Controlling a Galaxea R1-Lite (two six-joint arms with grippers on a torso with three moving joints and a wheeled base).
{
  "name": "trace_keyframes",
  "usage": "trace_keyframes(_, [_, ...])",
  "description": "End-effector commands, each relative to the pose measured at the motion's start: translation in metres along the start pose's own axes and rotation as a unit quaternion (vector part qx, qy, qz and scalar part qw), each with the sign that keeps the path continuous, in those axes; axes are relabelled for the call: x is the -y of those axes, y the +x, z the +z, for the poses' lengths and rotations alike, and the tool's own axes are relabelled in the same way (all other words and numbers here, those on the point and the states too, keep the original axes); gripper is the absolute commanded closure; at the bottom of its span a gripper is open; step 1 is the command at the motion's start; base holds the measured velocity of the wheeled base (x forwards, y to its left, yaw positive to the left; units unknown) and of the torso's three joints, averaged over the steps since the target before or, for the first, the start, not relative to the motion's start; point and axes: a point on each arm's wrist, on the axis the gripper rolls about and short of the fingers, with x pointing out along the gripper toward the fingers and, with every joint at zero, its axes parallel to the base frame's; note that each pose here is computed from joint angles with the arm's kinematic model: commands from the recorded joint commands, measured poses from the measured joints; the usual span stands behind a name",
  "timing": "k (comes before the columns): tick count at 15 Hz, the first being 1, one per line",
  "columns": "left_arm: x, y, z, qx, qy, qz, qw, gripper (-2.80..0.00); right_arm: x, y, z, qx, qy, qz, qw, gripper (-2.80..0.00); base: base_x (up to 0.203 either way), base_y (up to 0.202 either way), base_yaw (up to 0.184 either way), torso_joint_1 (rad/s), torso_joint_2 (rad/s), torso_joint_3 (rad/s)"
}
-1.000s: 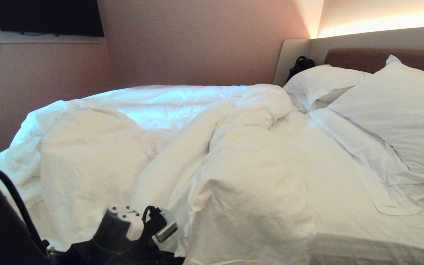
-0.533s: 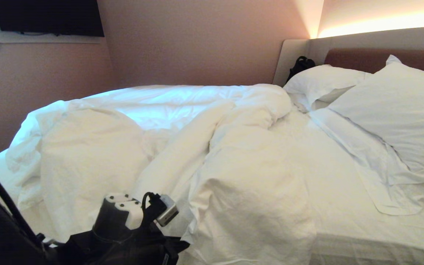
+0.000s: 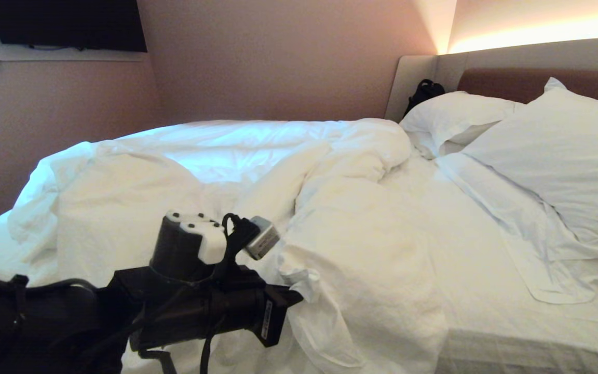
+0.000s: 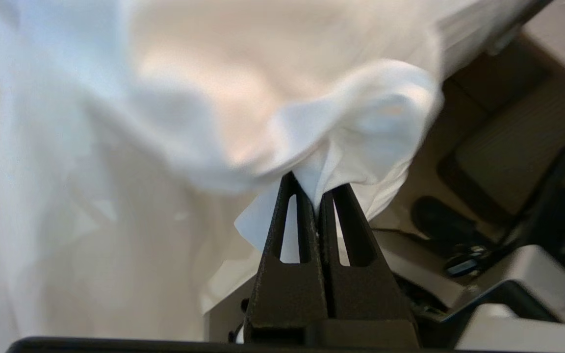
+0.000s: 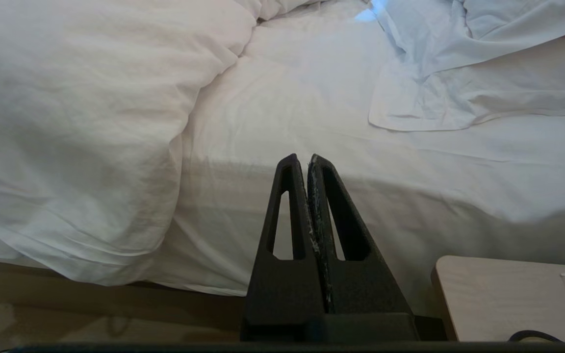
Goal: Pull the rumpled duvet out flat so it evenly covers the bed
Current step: Flatten the corners of the folded blanket
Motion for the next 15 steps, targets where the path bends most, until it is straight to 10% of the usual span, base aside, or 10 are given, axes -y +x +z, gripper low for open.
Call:
trace_keyframes(1, [0.009,-0.003,0.020,0.024,0.011,-0.009,0.9996,0.00,0.000,0.000,0.000,-0.001,0.000,0.000,1.000,0.00,0.000,0.000,0.000,0.000,0.00,0.000])
trace_keyframes(15, [0.125,0.000,0.156,0.092,0.069,-0.030,0.9930,0.00,-0.001,-0.016,0.040,0.049,0.028,0.031,0.998,0.00,0.000,0.000,0.000,0.000,0.00,0.000])
